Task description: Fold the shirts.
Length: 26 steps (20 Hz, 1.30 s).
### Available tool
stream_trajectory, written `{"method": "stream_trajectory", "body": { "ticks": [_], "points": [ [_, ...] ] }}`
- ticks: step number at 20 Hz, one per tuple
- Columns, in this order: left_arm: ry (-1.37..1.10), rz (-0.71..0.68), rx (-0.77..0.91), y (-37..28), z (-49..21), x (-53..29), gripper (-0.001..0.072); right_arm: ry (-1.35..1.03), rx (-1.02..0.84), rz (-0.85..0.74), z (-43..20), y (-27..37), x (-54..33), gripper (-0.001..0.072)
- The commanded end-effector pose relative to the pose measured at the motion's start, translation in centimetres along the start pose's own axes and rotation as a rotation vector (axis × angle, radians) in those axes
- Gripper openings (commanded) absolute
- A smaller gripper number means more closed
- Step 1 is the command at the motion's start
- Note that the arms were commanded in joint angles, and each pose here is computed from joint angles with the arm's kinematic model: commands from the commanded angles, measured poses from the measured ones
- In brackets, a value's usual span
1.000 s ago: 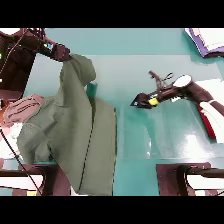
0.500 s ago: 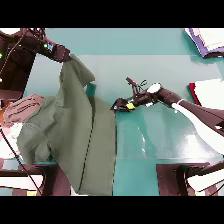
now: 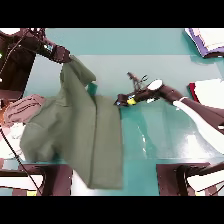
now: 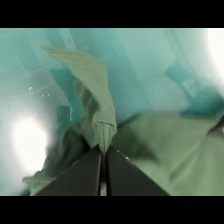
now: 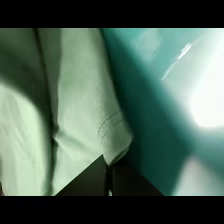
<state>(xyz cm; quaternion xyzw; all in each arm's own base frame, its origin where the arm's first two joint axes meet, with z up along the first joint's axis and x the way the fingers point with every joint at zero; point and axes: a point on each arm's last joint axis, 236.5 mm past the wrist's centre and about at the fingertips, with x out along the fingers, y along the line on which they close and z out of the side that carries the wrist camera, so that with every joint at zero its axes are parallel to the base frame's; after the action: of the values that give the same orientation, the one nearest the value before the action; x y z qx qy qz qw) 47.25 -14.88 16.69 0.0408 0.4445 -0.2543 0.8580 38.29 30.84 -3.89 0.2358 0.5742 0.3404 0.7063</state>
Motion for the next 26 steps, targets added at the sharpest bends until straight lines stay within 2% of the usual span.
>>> {"method": "stream_trajectory", "body": {
  "ticks": [1,3,6,11,12,13,14,15,16,18,22,26],
  "points": [
    [0.011,-0.004,-0.016,-0.1,-0.2,0.0,0.0028,-0.102,-0.036,-0.169,3.0,-4.0,-8.8,0.0014],
    [-0.007,0.000,-0.017,0.0,0.2,0.0,0.0028,-0.265,-0.012,-0.288,5.8,-6.9,-16.6,0.0014],
    [-0.080,0.020,-0.018,0.5,1.9,0.0,0.0028,-0.515,0.040,-0.367,9.0,-9.7,-25.9,0.0014],
    [-0.268,0.070,-0.033,2.4,6.3,0.8,0.0028,-0.636,0.075,-0.417,10.7,-12.1,-29.3,0.0017],
    [-0.304,0.080,-0.039,2.8,7.2,1.0,0.0066,-0.647,0.083,-0.415,11.0,-12.4,-29.2,0.0029],
    [-0.334,0.088,-0.067,3.3,7.8,1.3,0.0364,-0.663,0.096,-0.401,11.4,-12.4,-29.2,0.0179],
    [-0.350,0.097,-0.098,3.8,8.1,1.3,0.0543,-0.690,0.115,-0.386,11.8,-12.5,-29.6,0.0446],
    [-0.349,0.110,-0.108,4.2,8.0,1.2,0.0552,-0.714,0.143,-0.351,12.0,-12.2,-30.2,0.0508],
    [-0.323,0.112,-0.113,4.6,7.4,1.1,0.0553,-0.729,0.165,-0.321,11.9,-11.8,-31.0,0.0500],
    [-0.193,0.111,-0.144,6.0,4.0,0.8,0.0552,-0.707,0.162,-0.306,10.3,-10.8,-32.5,0.0339],
    [0.144,0.059,-0.260,8.1,-5.5,0.5,0.0552,-0.545,0.126,-0.267,3.2,-8.3,-31.8,0.0334],
    [0.274,-0.229,-0.355,3.3,-11.9,4.4,0.0552,-0.485,0.150,-0.243,-2.3,-7.2,-29.5,0.0334]
  ]
}}
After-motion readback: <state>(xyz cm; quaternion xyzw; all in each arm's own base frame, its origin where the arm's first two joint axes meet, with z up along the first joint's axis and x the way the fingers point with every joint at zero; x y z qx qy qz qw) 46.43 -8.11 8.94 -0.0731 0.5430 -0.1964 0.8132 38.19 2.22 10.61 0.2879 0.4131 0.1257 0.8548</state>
